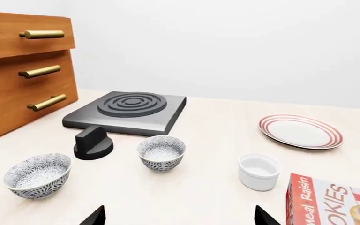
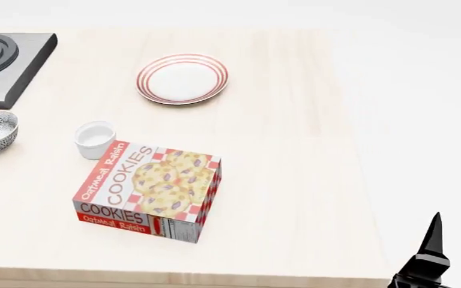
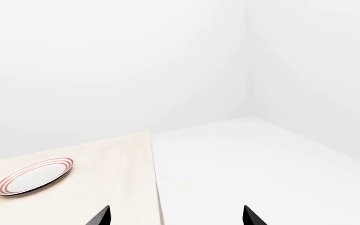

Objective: Pick the akita bowl next to the ramekin and place it on the plate.

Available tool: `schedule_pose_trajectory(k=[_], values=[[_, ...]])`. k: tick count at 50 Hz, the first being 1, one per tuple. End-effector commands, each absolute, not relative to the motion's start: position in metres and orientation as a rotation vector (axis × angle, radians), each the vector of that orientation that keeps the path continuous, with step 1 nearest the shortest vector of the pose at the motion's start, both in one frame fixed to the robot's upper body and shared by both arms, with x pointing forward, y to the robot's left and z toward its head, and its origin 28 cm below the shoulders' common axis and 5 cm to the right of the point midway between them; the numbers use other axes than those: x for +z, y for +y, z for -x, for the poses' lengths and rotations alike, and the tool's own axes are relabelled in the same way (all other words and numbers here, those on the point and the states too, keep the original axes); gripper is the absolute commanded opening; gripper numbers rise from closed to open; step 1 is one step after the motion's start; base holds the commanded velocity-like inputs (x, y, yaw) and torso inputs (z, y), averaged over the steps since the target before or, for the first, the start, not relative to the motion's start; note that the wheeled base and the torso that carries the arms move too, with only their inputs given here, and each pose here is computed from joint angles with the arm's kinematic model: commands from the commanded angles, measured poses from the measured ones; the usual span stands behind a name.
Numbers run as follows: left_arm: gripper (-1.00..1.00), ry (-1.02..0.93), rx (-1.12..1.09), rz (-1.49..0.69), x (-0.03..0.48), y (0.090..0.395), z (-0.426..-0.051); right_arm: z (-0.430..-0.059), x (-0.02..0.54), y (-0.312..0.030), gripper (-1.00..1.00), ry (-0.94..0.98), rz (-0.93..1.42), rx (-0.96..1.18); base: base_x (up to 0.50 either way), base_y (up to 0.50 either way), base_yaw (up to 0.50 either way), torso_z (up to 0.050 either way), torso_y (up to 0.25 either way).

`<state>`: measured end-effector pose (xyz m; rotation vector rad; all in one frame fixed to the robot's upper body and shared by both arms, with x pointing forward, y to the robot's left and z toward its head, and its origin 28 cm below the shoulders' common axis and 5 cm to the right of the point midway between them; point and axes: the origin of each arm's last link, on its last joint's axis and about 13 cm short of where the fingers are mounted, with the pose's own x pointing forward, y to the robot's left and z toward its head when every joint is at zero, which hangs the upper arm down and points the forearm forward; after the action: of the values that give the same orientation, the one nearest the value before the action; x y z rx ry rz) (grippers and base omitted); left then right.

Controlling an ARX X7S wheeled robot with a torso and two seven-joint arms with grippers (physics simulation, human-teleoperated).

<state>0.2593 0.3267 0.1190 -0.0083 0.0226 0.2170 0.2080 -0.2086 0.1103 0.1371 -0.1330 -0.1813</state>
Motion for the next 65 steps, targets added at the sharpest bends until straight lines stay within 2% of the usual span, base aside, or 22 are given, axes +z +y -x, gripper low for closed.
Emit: schedule_pose_trajectory(k=[1,20,65], values=[[1.0,0.022,0.218,0.008,0.1192,0.3269,-0.2589,-0.2081,0.1107,-0.2083,1.0,-0.129,-0.13,-0.187,0.0,0.0,0.0,0.0,0.0],[1.0,0.026,0.218,0.006,0.1179,0.3272,-0.2598,-0.2084,0.1106,-0.2087,1.0,-0.133,-0.128,-0.182,0.04,0.0,0.0,0.0,0.0],[1.0,0.024,0.219,0.007,0.1187,0.3273,-0.2595,-0.2085,0.1095,-0.2087,1.0,-0.138,-0.125,-0.179,0.2,0.0,0.0,0.0,0.0]])
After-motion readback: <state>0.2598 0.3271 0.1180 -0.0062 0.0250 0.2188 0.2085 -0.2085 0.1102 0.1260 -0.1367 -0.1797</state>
